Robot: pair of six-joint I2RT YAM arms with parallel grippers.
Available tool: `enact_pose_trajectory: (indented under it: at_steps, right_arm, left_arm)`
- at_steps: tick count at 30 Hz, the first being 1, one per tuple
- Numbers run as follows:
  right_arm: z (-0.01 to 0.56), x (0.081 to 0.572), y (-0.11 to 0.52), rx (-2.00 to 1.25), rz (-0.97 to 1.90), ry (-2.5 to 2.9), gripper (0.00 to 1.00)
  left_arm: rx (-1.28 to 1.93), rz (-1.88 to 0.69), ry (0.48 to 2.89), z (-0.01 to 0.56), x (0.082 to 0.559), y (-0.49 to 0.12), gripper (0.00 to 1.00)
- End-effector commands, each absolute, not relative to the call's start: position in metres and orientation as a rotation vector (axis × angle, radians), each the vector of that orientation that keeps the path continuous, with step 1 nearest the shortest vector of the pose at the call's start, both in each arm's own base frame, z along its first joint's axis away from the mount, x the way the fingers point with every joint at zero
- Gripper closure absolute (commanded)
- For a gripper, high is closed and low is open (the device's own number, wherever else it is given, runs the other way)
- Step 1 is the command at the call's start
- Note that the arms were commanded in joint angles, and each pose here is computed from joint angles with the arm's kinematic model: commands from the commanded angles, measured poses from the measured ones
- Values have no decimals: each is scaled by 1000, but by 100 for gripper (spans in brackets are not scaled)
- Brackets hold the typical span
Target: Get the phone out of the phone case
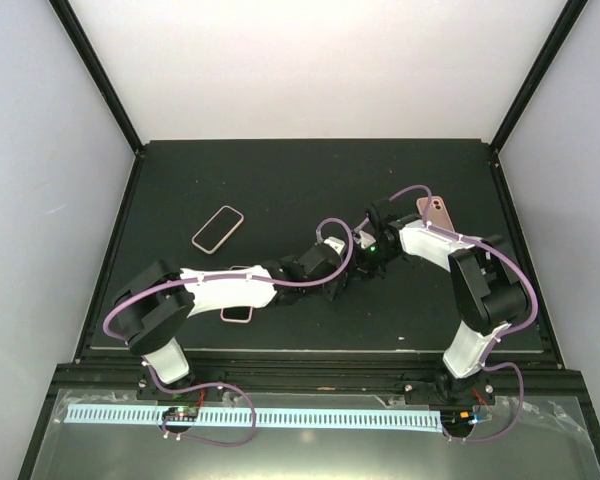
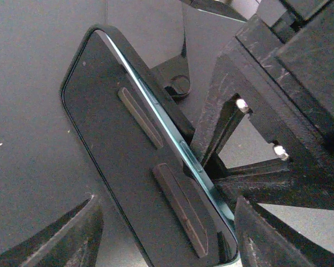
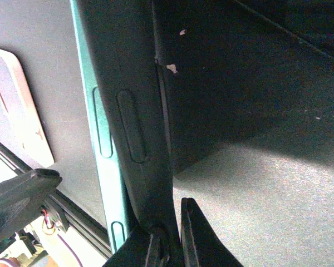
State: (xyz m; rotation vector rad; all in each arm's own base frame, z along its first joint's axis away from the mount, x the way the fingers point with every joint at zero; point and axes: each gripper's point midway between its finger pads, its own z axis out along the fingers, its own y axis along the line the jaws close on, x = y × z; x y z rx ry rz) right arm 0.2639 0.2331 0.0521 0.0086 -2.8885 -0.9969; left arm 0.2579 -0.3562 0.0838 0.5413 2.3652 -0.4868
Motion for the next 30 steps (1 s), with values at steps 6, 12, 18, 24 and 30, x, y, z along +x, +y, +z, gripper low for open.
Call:
enact_pose_trajectory:
  at_steps: [6,12,18,24,30]
  right_arm:
    - [92,274,254,87,-1213,-2879,99]
    - [91,274,255,86,-1218,-2874,99]
    - [92,272,254,96,-1214,-2882,99]
    - [87,271,252,100,-1197,-2886,99]
    - [82,270,247,111,-1147,-2916,99]
  left_arm:
    - [679,-523,2359,82,241,-379,42]
    - [660,-482,2371,78,243,-377,38]
    - [567,-401,2369,80,250,-357,45]
    - [543,-455,2311,95,249,-354,31]
    - [516,-440,2290,101,256,-349,33]
